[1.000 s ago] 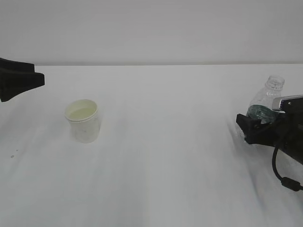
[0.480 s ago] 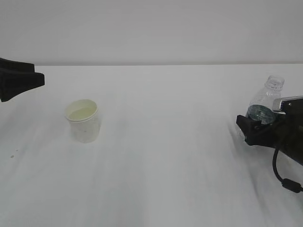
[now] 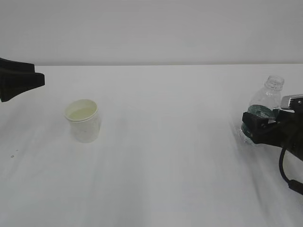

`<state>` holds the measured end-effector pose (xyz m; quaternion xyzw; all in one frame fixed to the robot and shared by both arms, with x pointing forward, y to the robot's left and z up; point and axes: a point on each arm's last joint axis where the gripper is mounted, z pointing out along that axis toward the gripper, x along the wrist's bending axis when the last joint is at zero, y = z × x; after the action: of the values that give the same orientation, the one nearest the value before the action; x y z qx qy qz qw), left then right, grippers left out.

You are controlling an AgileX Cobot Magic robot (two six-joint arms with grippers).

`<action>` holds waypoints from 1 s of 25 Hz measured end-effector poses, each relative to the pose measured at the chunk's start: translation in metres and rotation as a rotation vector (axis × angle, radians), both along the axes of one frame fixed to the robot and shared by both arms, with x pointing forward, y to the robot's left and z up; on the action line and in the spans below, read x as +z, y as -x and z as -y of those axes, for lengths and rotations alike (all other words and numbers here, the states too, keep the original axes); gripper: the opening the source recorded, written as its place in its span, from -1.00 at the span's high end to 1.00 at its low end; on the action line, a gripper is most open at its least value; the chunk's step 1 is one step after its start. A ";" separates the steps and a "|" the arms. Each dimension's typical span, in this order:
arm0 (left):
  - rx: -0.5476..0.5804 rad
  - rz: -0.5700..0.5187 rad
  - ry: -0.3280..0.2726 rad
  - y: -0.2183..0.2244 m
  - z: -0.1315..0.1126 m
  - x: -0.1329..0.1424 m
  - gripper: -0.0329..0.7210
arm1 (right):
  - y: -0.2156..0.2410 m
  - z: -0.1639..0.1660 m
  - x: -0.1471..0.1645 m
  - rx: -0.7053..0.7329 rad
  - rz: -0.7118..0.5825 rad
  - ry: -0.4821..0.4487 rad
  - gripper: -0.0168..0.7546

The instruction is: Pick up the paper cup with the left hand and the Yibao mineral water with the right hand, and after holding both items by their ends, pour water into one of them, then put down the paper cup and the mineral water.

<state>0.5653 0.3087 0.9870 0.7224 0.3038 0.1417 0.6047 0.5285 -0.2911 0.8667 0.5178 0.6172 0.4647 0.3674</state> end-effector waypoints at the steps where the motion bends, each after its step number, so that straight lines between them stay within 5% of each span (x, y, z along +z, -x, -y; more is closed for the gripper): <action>1: 0.000 0.000 0.000 0.000 0.000 0.000 -0.51 | 0.002 0.000 0.001 -0.004 0.000 0.000 -0.75; 13: 0.013 -0.019 0.024 0.000 0.000 0.003 -0.51 | 0.014 0.000 0.027 -0.014 0.069 -0.001 -0.73; 25: 0.020 0.126 0.003 0.023 0.007 0.062 -0.51 | 0.051 -0.001 0.040 -0.014 0.064 -0.001 -0.72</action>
<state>0.5421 0.3019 1.0493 0.7080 0.2728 0.1925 0.6223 0.4773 -0.2897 0.9067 0.5074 0.6012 0.4787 0.3897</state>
